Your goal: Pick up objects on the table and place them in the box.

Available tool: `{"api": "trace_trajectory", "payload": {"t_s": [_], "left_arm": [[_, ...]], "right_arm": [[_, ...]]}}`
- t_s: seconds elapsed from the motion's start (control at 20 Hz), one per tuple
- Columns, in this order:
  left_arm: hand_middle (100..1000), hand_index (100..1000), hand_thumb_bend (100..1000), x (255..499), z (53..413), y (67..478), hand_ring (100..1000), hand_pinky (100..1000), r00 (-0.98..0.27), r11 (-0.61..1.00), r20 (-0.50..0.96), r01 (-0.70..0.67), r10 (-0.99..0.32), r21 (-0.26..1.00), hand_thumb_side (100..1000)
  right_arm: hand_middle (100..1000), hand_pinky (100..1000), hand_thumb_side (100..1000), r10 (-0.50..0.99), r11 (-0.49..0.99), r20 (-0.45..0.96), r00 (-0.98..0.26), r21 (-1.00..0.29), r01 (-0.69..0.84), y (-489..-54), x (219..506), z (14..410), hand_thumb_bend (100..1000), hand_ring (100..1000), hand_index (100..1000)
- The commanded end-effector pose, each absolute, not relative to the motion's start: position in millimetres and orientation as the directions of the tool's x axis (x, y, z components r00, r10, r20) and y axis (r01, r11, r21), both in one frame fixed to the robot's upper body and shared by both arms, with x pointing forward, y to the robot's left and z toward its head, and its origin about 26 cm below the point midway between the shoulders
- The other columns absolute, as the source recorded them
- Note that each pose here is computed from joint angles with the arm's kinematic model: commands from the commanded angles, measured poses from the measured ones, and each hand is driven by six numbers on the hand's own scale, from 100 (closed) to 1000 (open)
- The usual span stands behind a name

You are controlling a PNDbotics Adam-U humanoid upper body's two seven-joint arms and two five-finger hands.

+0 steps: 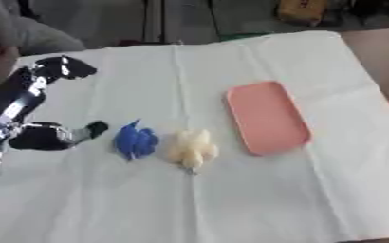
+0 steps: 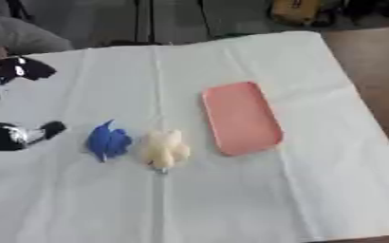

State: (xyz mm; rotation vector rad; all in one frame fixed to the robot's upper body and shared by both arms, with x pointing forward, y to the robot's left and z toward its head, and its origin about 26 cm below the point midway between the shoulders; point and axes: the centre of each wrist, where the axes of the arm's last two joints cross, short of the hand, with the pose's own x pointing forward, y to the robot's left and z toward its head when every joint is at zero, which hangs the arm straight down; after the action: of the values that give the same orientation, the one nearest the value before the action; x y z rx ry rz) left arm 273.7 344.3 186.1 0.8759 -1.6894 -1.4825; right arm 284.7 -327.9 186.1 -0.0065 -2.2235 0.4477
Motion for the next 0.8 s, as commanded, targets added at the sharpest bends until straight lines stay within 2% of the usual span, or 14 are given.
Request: {"api": "trace_trajectory", "payload": {"t_s": [0.05,0.45,0.8], "left_arm": [[759,847,686,272.5,197.6,348.3,802,825,-0.491,-0.072,-0.061,0.004,-0.869,0.997,557],[714,834,624,300.5,175.6,346.5,791,806,-0.454,-0.105,-0.028,0.146,-0.890,0.984,662],[691,818,617,325.3,146.9,342.0,786,796,-0.429,-0.099,0.009,0.230,-0.903,0.968,698]], "right_arm": [[754,381,700,0.185,0.926,0.727,-0.662,-0.355,-0.131,-330.8,281.9,196.5,100,395,689],[754,380,701,0.177,0.927,0.730,-0.660,-0.350,-0.138,-330.1,282.1,195.1,100,395,689],[754,380,701,0.172,0.926,0.732,-0.659,-0.347,-0.145,-328.9,282.5,194.3,100,394,689]]}}
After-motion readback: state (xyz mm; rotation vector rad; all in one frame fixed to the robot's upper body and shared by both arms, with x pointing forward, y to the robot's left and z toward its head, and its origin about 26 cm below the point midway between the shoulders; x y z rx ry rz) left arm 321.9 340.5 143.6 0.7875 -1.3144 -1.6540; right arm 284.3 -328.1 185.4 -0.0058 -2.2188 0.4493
